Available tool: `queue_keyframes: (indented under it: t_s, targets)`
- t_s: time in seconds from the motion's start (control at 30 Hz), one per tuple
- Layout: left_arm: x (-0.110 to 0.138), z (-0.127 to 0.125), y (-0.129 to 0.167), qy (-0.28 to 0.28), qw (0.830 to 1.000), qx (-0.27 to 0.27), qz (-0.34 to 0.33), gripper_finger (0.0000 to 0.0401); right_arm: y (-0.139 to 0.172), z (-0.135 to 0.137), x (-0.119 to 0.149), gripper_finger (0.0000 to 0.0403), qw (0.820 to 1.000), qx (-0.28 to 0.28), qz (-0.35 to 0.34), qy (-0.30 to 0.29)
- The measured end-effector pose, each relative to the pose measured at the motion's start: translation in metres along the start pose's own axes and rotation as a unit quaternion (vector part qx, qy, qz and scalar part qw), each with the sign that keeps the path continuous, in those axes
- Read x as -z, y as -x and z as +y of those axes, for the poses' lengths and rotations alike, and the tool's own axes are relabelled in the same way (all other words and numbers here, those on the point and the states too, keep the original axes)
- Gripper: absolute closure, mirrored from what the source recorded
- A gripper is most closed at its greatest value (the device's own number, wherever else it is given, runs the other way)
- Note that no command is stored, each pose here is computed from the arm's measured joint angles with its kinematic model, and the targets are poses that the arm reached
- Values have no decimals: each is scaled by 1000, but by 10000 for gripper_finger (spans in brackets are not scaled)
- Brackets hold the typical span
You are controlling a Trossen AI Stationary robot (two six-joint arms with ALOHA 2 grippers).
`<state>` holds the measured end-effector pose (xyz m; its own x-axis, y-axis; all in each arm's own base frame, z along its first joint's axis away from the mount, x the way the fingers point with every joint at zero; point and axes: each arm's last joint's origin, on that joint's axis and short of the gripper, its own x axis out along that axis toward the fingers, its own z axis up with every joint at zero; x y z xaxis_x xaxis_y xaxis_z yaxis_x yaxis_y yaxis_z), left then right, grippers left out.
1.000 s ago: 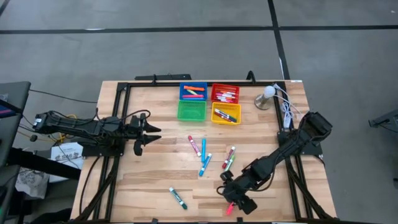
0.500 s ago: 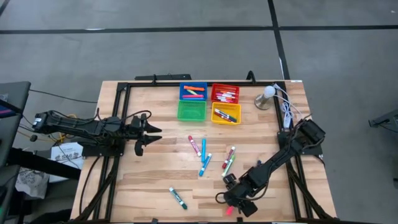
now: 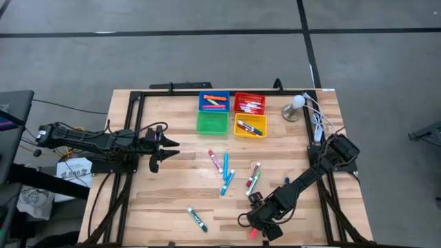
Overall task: Pick & Place Markers
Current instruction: Put the pink highlighter into the blue basket
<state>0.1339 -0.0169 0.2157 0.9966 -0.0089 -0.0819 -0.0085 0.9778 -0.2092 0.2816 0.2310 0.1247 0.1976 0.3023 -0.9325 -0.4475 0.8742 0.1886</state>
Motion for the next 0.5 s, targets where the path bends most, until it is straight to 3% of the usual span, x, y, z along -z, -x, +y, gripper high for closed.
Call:
queue_keyframes:
  t_s: [0.27,0.5]
  targets:
    - [-1,0,0,0,1000,1,-4,252,0,-2,-1,171,1000,15,-7,-11]
    - [-1,0,0,0,1000,1,-6,252,-1,-4,-1,229,999,21,-8,-26]
